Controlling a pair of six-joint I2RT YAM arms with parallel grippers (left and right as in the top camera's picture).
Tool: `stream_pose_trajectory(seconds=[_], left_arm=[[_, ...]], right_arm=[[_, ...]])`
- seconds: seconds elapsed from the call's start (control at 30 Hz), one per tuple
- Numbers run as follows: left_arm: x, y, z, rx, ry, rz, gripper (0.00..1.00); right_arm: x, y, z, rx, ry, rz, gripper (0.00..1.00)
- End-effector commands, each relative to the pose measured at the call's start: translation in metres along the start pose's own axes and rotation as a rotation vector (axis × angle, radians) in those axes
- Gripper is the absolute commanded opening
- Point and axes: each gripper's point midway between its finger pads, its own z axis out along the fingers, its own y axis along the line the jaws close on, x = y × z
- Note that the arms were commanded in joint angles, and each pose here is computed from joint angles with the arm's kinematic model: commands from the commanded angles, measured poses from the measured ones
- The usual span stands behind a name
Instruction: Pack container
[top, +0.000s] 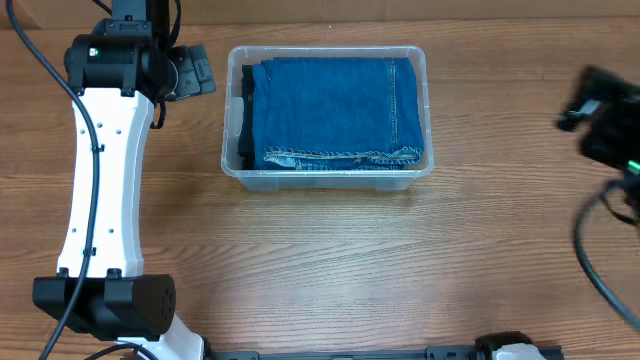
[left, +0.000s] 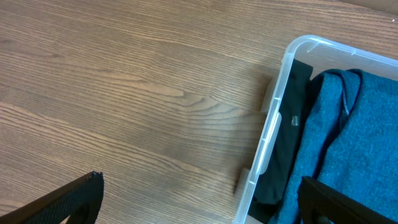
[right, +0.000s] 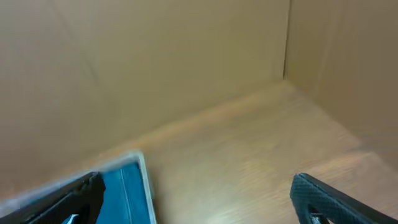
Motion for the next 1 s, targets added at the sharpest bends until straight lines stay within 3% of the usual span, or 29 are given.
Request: stream_pose_trajectory(seconds=[0.0, 0.17, 0.4, 0.67, 0.97], left_arm=[[-0.003, -0.002, 0.000, -0.006, -0.010, 0.020, 1.00], [-0.003, -0.002, 0.000, -0.006, -0.010, 0.020, 1.00], [-0.003, -0.002, 0.000, -0.006, -0.010, 0.020, 1.00], [-0.003, -0.002, 0.000, -0.007, -0.010, 0.020, 1.00], [-0.003, -0.002, 0.000, -0.006, -0.010, 0.020, 1.00]], right_arm=[[-0.004, 0.005, -0.020, -0.117, -0.104, -0.145, 1.00], [0.020, 0.016, -0.020, -0.252, -0.231, -0.118, 1.00], [0.115, 0.030, 0.012, -0.456, -0.319, -0.124, 1.00], [0.221, 0.007, 0.045, -0.481, -0.347, -0.106, 1.00], [0.263, -0.003, 0.070, -0.480, -0.377, -0.048, 1.00]])
